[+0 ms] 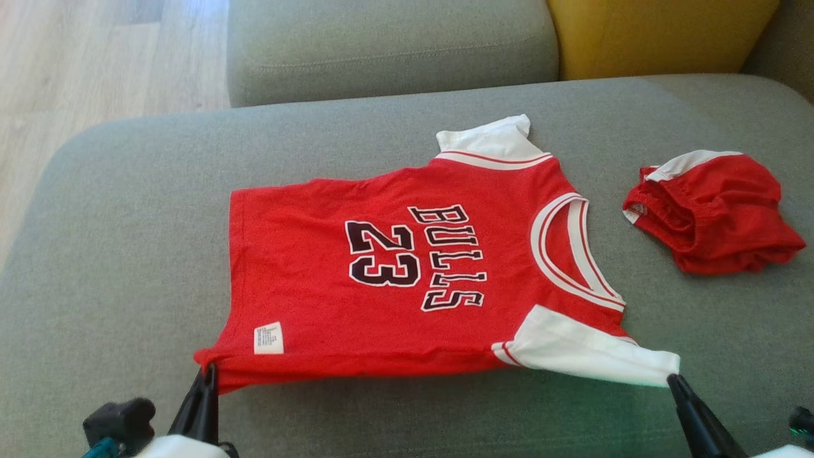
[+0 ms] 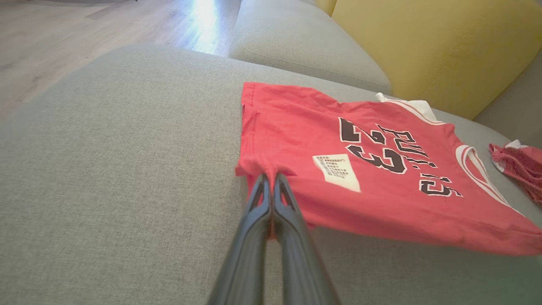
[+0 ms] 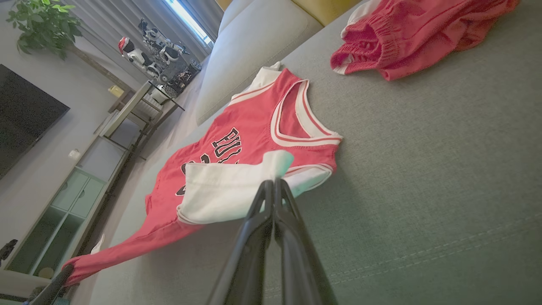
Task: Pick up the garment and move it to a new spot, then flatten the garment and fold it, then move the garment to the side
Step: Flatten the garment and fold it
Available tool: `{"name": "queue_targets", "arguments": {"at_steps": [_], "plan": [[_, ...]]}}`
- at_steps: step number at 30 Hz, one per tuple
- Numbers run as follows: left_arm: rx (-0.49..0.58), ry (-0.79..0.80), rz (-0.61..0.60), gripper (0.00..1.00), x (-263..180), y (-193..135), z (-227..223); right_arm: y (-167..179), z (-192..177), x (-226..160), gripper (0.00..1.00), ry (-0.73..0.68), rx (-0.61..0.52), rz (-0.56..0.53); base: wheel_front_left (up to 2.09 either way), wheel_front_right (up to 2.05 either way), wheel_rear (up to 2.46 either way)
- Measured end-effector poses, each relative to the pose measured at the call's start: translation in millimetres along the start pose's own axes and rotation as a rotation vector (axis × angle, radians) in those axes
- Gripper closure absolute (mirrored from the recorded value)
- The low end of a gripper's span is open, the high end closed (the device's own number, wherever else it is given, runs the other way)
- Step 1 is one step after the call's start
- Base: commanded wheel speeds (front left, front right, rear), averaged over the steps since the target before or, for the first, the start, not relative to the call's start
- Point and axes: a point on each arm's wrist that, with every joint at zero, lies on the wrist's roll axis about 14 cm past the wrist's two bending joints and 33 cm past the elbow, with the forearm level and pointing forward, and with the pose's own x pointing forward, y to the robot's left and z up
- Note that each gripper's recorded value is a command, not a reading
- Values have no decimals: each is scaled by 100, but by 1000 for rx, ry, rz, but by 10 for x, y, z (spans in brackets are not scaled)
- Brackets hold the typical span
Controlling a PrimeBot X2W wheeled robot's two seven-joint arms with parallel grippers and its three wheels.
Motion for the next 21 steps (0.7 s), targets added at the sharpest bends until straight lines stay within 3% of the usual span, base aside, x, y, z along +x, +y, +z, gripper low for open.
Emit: {"name": "queue_targets", "arguments": {"at_steps": [6,16,21], "plan": [[36,75,-27,100,103,-15,-92,74,56,242,100,24,-64,14,0,0,0],[48,127,-73,100,676,-18,-20,291,335,1011,100,5,-268,111,0,0,0],[45,143,-73,100,877,14,-65,281,307,1276,100,35,-293,129,0,0,0]]}}
